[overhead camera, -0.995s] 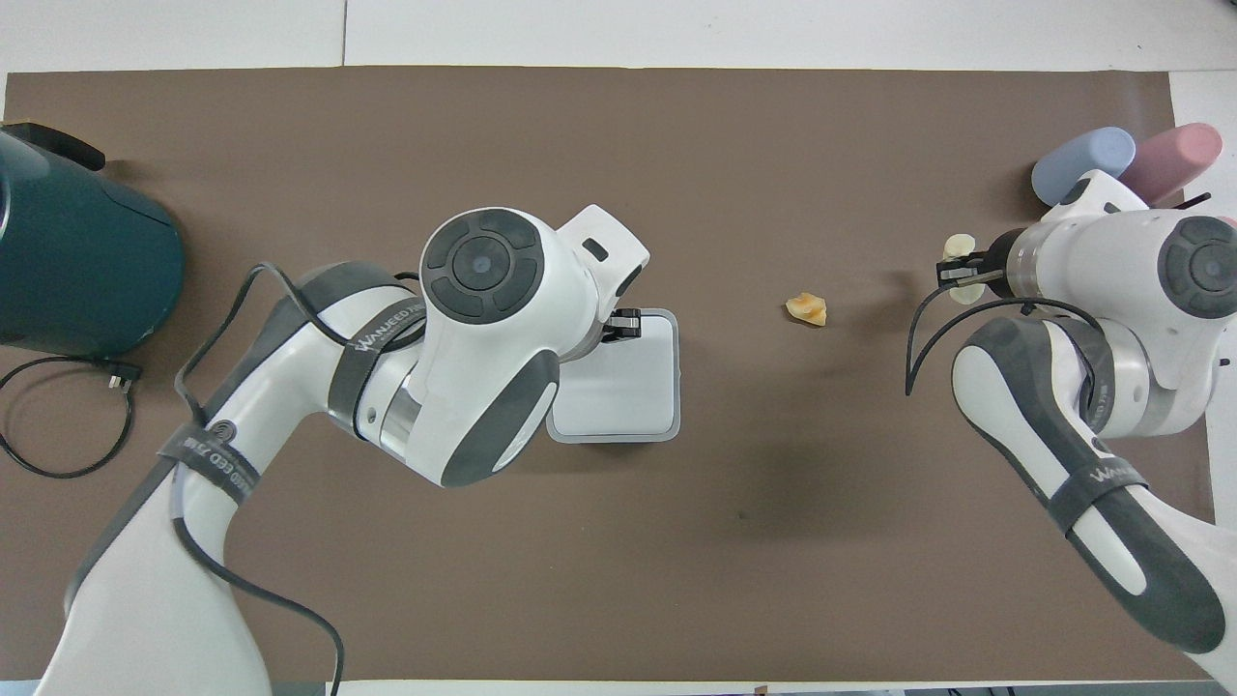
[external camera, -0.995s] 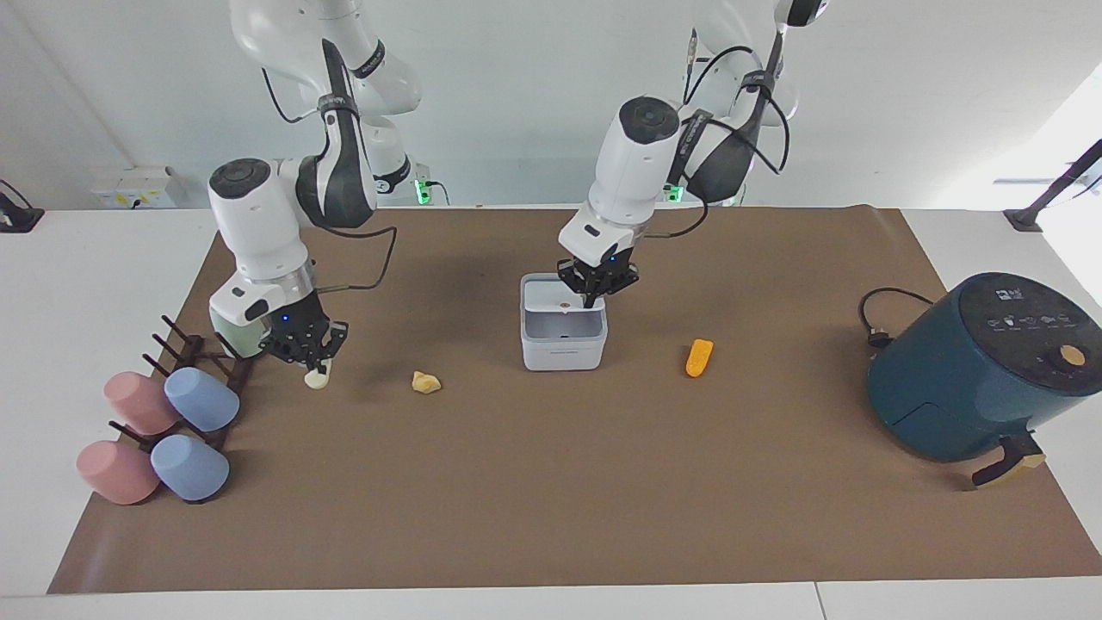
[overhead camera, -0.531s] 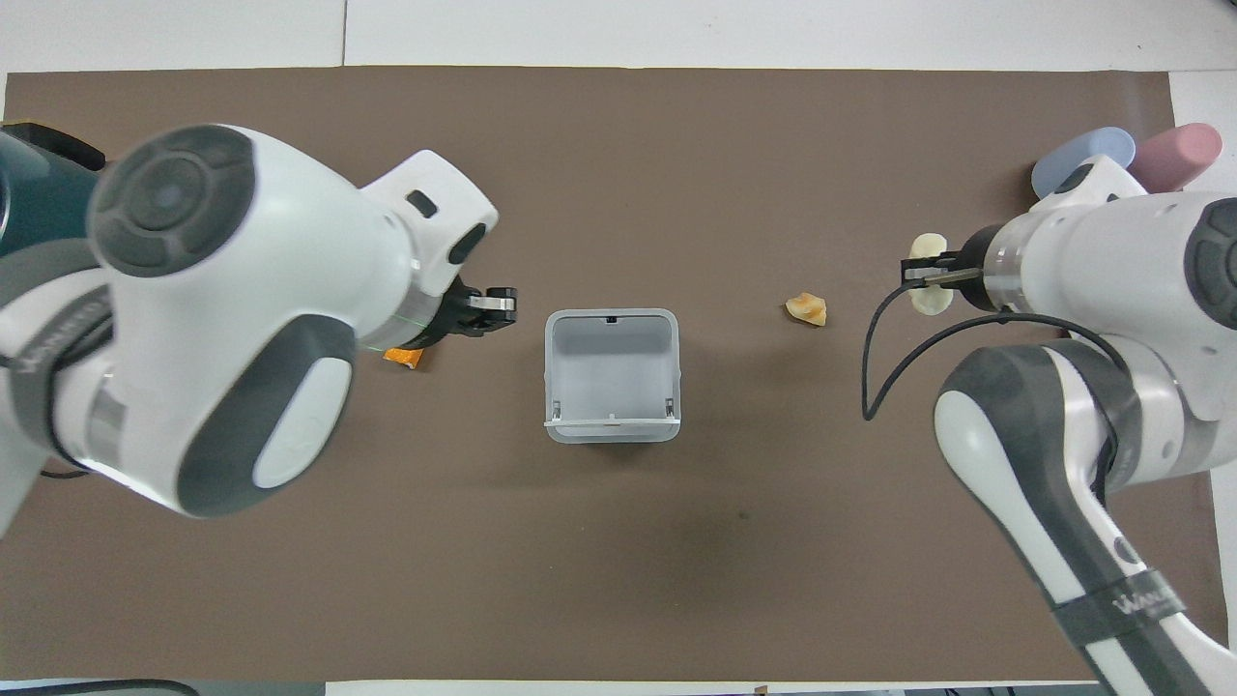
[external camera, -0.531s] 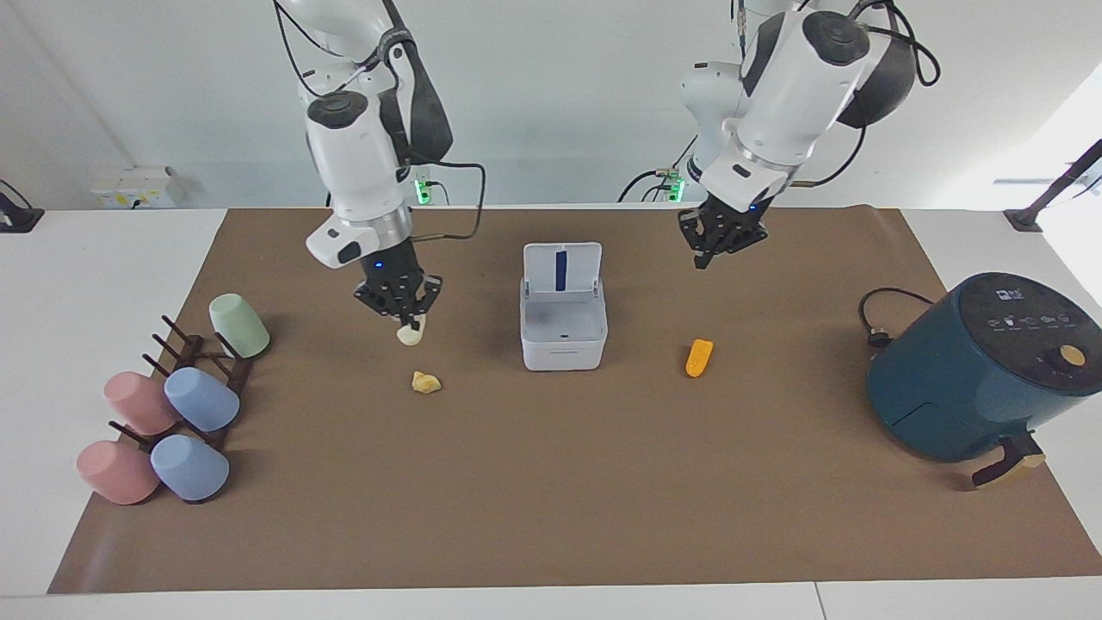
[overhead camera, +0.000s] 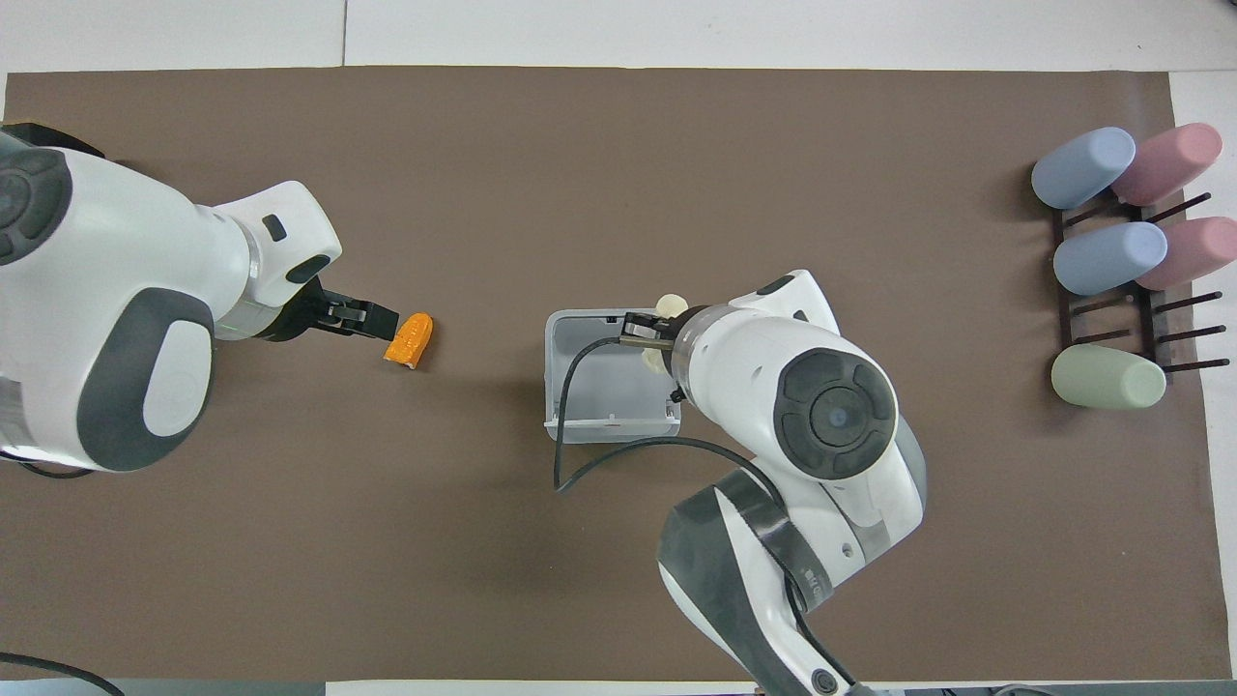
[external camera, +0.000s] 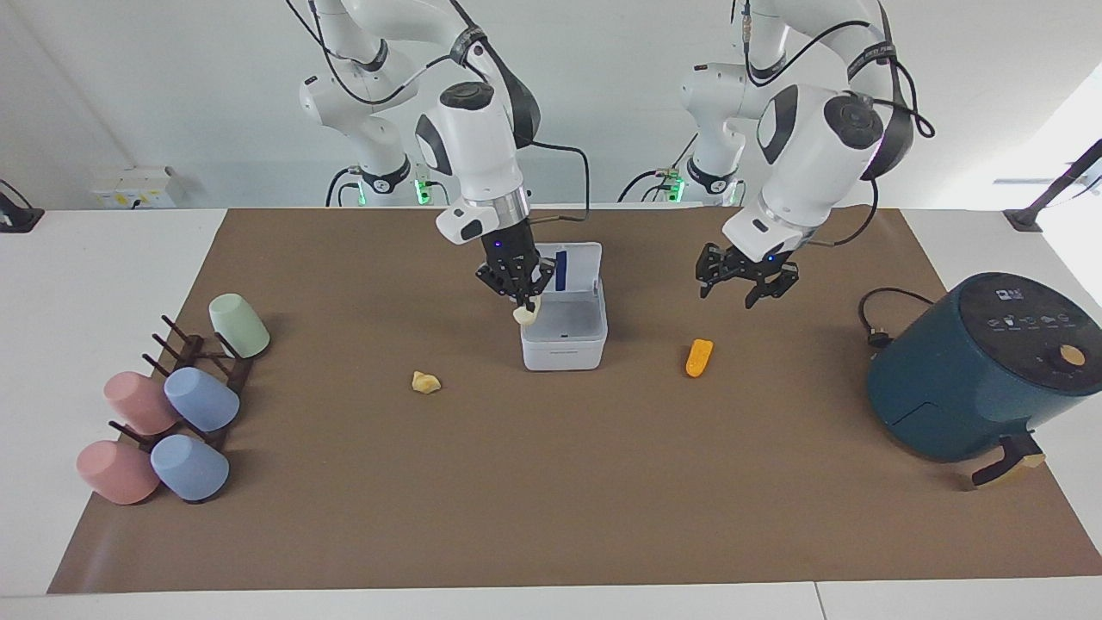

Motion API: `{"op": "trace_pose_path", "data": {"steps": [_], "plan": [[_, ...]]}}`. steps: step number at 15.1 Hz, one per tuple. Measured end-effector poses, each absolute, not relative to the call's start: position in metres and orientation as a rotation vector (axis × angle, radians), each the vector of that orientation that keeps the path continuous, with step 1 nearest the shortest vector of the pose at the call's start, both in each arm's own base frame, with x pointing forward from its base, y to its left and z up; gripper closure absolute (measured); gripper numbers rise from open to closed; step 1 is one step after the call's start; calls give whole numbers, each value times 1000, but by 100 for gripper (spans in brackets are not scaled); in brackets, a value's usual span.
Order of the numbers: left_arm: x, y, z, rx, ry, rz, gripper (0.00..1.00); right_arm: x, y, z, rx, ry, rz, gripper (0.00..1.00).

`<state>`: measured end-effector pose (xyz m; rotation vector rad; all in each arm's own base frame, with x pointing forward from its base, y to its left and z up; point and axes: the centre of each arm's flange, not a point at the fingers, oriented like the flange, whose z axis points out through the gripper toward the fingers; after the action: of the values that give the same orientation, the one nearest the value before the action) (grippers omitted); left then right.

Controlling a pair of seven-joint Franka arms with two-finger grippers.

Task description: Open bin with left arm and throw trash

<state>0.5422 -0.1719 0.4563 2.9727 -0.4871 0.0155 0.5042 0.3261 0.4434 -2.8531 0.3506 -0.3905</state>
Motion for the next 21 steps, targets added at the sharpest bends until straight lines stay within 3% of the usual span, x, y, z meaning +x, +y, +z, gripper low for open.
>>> {"op": "trace_pose_path", "data": {"steps": [1, 4, 5, 13, 17, 18, 19, 21], "plan": [[545, -171, 436, 2966, -535, 17, 0, 503, 333, 441, -2849, 352, -388, 91], [556, -170, 388, 2954, -609, 13, 0, 503, 336, 438, -2850, 353, -380, 91], [559, -171, 376, 2954, -620, 15, 0, 503, 335, 438, -2850, 355, -380, 85], [570, -174, 315, 2976, -700, -18, 0, 504, 334, 437, -2855, 358, -373, 1], [569, -176, 307, 2974, -707, -39, 0, 503, 334, 436, -2864, 352, -364, 0], [569, -176, 306, 2973, -710, -42, 11, 504, 331, 435, -2875, 317, -368, 0], [569, -176, 306, 2973, -710, -43, 14, 512, 320, 435, -2891, 261, -380, 0], [568, -176, 306, 2973, -711, -47, 36, 536, 276, 433, -2931, 161, -411, 0]]}}
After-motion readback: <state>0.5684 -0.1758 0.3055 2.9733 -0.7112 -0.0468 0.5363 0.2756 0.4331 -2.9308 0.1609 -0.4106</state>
